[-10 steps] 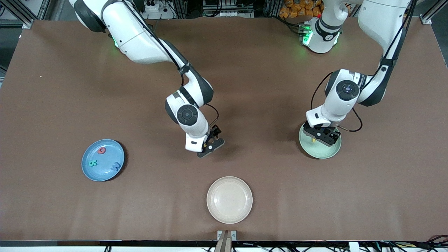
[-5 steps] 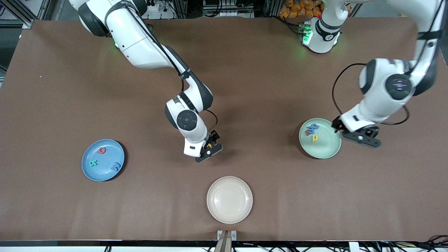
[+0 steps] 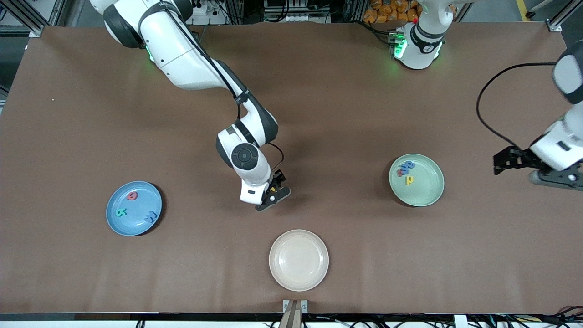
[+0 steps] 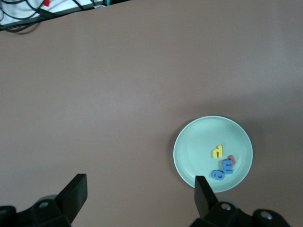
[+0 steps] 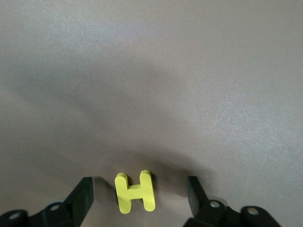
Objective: Sort uppercase to blue plate, lowercase to green plate
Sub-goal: 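Drop the d on the green plate while the right gripper grasps the H, then carry the yellow H to the blue plate and open the right gripper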
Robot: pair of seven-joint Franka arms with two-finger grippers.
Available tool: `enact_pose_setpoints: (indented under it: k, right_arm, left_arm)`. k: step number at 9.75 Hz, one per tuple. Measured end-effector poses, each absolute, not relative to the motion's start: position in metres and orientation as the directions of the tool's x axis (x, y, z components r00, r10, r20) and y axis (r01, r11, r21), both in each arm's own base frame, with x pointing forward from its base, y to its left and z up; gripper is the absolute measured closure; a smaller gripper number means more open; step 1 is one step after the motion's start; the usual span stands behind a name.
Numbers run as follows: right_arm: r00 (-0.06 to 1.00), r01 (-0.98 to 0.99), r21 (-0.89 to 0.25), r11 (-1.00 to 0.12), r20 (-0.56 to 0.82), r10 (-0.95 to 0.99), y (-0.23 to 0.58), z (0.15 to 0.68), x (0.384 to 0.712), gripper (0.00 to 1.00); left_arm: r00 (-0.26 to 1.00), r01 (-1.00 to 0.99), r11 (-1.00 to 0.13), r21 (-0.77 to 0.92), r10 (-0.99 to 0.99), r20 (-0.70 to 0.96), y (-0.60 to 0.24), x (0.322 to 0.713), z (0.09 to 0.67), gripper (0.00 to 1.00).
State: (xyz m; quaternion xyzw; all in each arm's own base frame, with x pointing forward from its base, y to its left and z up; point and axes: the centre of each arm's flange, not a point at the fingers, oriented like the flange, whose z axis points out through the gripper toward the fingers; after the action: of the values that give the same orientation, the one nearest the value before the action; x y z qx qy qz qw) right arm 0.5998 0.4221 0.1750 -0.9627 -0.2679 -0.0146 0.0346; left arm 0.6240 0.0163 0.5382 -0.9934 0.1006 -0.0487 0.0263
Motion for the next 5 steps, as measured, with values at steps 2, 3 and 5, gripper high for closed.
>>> enact_pose_setpoints:
  k: [2,3,5]
  right_arm:
    - [0.857,0.515,-0.051,-0.856,0.049,0.513,0.419,0.177,0.603,0.5]
    - [0.855,0.518,-0.051,-0.854,0.051,0.515,0.421,0.18,0.602,0.64]
    - [0.854,0.52,-0.051,-0.853,0.048,0.518,0.423,0.182,0.601,0.66]
  left_arm:
    - [0.988,-0.137,-0.989,-0.047,-0.14,0.062,0.014,0.621,0.571,0.0]
    - [0.993,-0.1,-0.994,-0.043,-0.102,0.061,0.013,0.623,0.573,0.0]
    - [0.993,-0.098,-0.994,-0.043,-0.1,0.055,0.003,0.624,0.573,0.0]
